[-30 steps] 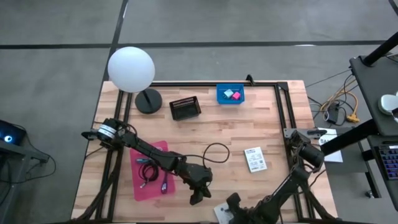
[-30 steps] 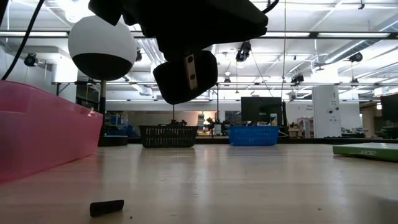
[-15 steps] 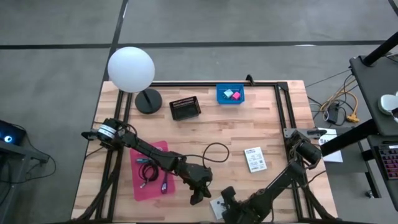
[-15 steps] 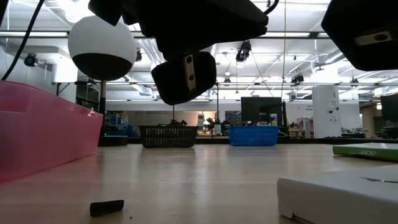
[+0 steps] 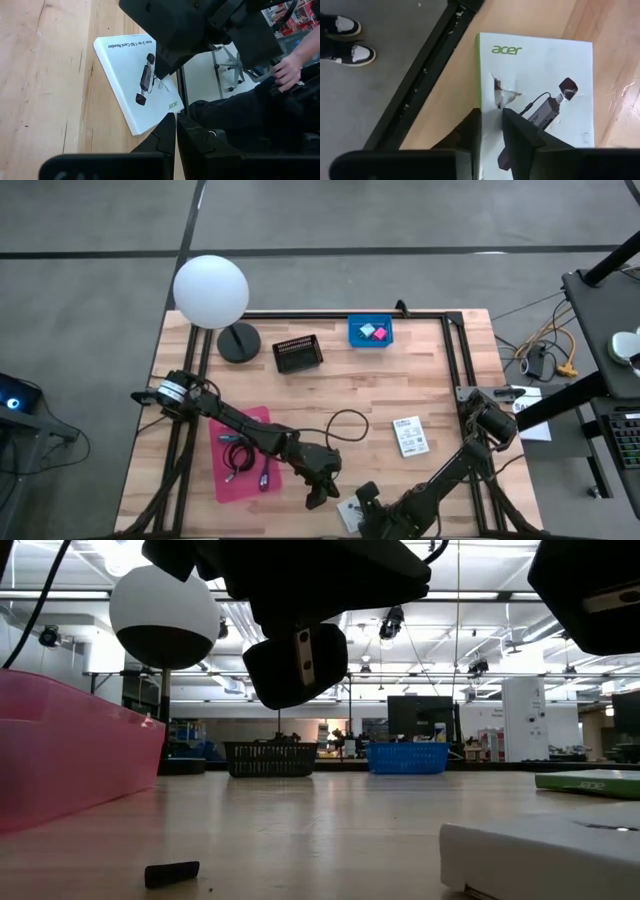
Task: Pick and place items into bin
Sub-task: Put the bottom card reader box into the black bin
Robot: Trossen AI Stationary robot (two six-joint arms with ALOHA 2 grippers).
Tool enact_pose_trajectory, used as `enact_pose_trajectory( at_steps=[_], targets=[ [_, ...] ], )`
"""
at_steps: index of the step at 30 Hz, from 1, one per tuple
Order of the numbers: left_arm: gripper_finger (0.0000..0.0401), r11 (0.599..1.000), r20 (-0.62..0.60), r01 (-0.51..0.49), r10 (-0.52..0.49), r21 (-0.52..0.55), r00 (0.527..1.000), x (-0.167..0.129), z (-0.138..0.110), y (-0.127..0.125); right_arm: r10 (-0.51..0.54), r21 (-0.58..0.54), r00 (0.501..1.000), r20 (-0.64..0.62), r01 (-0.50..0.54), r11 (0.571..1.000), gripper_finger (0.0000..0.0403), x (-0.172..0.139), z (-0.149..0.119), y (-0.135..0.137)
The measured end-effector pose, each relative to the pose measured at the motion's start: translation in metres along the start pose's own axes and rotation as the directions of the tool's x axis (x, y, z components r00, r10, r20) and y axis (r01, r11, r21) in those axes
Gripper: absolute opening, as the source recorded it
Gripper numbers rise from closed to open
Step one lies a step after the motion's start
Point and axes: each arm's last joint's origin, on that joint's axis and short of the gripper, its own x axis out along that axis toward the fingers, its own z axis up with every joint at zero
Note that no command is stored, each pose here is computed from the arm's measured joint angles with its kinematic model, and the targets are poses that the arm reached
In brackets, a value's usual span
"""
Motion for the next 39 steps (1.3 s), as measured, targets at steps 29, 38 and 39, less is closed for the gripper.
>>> enact_pose_trajectory(
  at_steps=[29,38,39],
  targets=[
    [0.0000,1.000,0.000,0.000,0.000,0.002,1.000,0.000,0.000,0.000,-0.002,0.004,0.991,0.134,0.001,1.000,0.0178,-0.019,0.022,0.000],
    [0.0000,1.000,-0.001,-0.002,0.002,0.001,1.000,0.000,0.000,0.000,0.004,-0.013,0.997,0.077,-0.003,1.000,0.0142,-0.006,0.015,0.002],
    [0.0000,1.000,-0.001,-0.002,0.002,0.002,1.000,0.000,0.000,0.000,0.004,-0.014,0.997,0.073,-0.003,1.000,0.0139,-0.006,0.014,0.002]
  ],
)
